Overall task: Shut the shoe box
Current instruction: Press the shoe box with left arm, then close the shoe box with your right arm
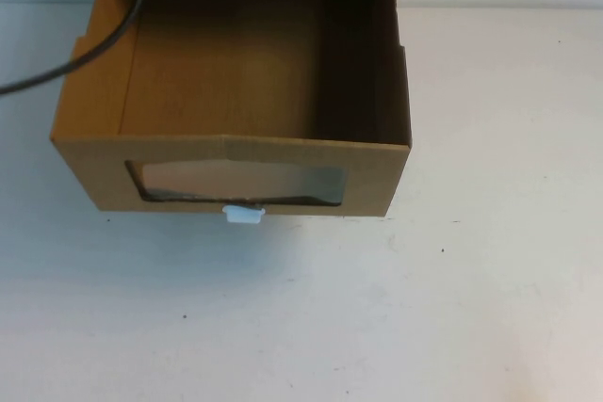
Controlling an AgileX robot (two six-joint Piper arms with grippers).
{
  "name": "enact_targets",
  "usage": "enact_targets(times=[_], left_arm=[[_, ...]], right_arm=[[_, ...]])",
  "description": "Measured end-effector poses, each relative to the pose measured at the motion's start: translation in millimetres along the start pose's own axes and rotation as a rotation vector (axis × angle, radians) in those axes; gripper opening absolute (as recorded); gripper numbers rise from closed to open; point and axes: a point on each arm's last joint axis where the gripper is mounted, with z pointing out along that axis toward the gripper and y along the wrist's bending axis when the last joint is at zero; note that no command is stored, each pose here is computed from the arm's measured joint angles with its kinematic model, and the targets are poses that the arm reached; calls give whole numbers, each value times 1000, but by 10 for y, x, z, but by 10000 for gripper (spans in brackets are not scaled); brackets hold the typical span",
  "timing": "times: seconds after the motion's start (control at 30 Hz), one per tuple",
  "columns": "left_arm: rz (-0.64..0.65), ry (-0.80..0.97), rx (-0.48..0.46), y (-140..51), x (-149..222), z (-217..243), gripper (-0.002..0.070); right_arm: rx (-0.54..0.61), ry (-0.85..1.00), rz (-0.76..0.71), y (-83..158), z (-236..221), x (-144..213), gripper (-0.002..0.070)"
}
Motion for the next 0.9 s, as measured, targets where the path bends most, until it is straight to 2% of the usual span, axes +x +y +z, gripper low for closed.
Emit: enact_targets(times=[0.17, 0.37, 0.53, 0.67, 0.77, 0.9], left_arm=[[51, 114, 144, -15, -371, 694, -2], [53, 220, 222, 3, -376, 1414, -2], [20, 264, 285, -36, -277, 1753, -2], [8, 260, 305, -50, -272, 1789, -2], [9, 263, 306, -51, -268, 1788, -2], [11, 269, 309, -54, -267, 1781, -2]], right_arm=[[0, 0, 0, 0, 0, 0, -13], [0, 0, 0, 0, 0, 0, -13], [0, 0, 0, 0, 0, 0, -13], [-1, -14, 14, 1, 0, -13, -13], [-16, -105, 146, 7, -5, -96, -13], [-53, -234, 472, -3, -25, -214, -13]])
